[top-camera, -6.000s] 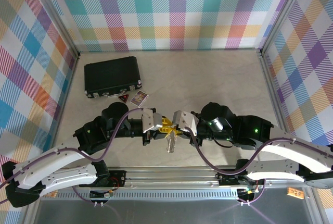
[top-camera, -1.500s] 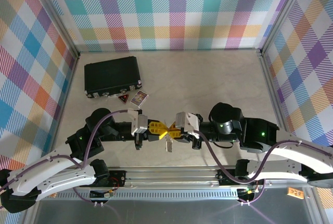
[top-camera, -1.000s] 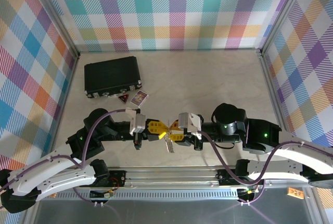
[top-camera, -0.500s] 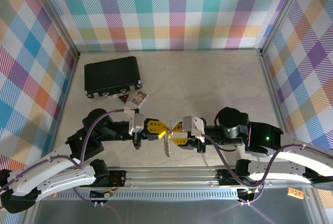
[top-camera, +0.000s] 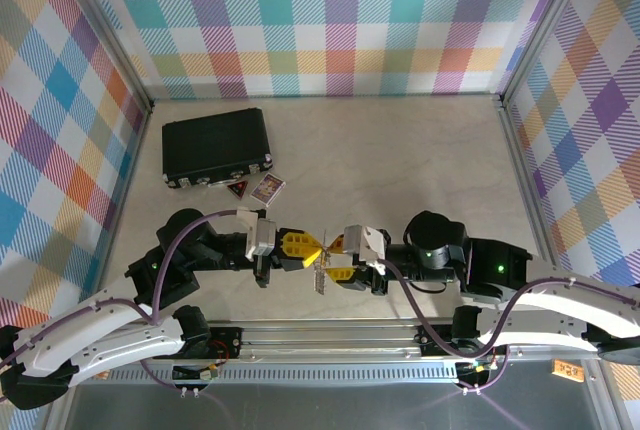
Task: Put the keys on the keyring
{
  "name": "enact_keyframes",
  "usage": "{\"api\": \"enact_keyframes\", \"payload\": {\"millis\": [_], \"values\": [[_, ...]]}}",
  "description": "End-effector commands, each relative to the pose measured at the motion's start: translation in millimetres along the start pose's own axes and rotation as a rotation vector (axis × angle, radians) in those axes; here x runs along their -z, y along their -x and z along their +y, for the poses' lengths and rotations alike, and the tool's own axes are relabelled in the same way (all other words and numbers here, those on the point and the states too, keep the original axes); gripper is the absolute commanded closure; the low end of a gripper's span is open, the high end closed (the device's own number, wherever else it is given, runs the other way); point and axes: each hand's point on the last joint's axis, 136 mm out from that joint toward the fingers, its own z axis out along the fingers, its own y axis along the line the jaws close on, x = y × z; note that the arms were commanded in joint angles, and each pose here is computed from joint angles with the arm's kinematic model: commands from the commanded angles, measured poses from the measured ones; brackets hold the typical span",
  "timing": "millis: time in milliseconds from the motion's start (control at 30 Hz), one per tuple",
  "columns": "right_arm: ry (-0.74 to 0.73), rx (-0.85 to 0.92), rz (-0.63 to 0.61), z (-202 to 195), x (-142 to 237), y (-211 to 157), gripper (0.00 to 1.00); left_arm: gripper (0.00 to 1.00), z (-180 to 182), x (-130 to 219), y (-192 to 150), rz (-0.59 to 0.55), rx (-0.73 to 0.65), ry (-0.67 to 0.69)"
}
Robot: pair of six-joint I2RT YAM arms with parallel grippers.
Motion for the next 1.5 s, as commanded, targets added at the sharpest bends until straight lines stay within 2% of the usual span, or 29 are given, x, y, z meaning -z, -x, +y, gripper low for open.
{"api": "enact_keyframes", "payload": {"millis": [0, 533, 1267, 1467], "values": [[-0.014, -0.01, -0.061, -2, 2, 12, 0.64, 1.0, -8, 5, 25, -0.09, -0.036, -0.029], [0.024, -0.012, -0.102, 5, 1, 18, 0.68, 1.0, -8, 0, 26, -0.09, -0.027, -0.049], [-0.062, -0.013, -0.07, -8, 13, 10, 0.99, 1.0, -5, 4, 19, -0.063, -0.036, -0.017], [-0.078, 0.002, -0.029, -12, 15, 9, 1.0, 1.0, -2, 4, 9, -0.014, -0.048, 0.008]]}}
